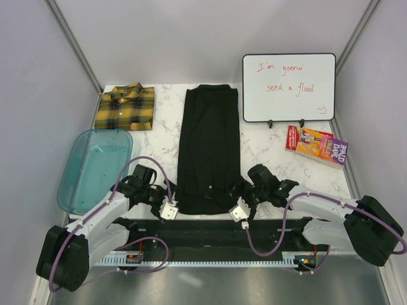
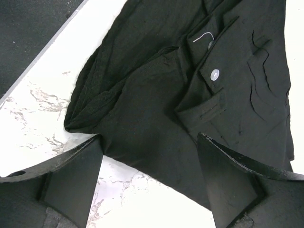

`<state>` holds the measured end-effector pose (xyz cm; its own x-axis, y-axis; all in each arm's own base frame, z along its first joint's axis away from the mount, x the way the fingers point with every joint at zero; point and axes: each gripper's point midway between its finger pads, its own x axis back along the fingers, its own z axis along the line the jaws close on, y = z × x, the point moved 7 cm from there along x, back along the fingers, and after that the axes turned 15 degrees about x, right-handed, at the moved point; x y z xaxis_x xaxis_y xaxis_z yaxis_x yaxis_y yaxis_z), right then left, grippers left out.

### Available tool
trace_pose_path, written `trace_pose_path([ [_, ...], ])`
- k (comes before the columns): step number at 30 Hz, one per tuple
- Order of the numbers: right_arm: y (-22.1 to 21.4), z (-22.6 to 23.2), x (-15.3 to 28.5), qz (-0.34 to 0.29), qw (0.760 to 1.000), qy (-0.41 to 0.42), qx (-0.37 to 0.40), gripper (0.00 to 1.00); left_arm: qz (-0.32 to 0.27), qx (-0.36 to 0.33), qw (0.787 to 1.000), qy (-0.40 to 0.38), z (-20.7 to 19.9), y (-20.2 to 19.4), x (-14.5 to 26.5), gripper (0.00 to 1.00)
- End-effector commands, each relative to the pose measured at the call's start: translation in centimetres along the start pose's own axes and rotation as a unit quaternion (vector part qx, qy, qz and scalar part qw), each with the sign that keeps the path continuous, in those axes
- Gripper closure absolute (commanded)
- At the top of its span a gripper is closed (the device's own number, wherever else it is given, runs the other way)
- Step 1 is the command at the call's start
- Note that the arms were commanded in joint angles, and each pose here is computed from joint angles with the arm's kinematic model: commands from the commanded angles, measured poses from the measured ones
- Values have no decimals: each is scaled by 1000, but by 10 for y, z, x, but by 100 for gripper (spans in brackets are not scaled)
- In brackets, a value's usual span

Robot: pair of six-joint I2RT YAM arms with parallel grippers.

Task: Fold and stack the long sleeve shirts
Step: Fold the shirt

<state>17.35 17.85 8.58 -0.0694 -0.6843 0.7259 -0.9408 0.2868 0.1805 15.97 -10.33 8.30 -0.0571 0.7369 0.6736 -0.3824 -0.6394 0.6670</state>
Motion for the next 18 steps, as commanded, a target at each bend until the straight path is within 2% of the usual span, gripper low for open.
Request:
trace_pose_path([
  [1, 17, 52, -8, -37, 994, 97, -20, 12, -44, -35, 998, -2, -7, 6, -9, 3],
  [9, 25, 47, -16, -54, 993, 103, 0, 9, -54, -36, 998, 21, 5, 4, -20, 3],
  [12, 24, 41, -23, -55, 993, 101, 4, 11, -65, -40, 997, 25, 11, 8, -27, 4],
  [15, 21, 35, -28, -52, 994, 96, 2, 19, -75, -44, 996, 24, 14, 14, -34, 7],
  [16, 20, 32, -29, -49, 995, 89, 0, 29, -76, -43, 996, 15, 12, 15, -36, 11],
  [18, 19, 30, -29, -44, 995, 88, -7, 40, -78, -46, 996, 11, 12, 17, -38, 16],
])
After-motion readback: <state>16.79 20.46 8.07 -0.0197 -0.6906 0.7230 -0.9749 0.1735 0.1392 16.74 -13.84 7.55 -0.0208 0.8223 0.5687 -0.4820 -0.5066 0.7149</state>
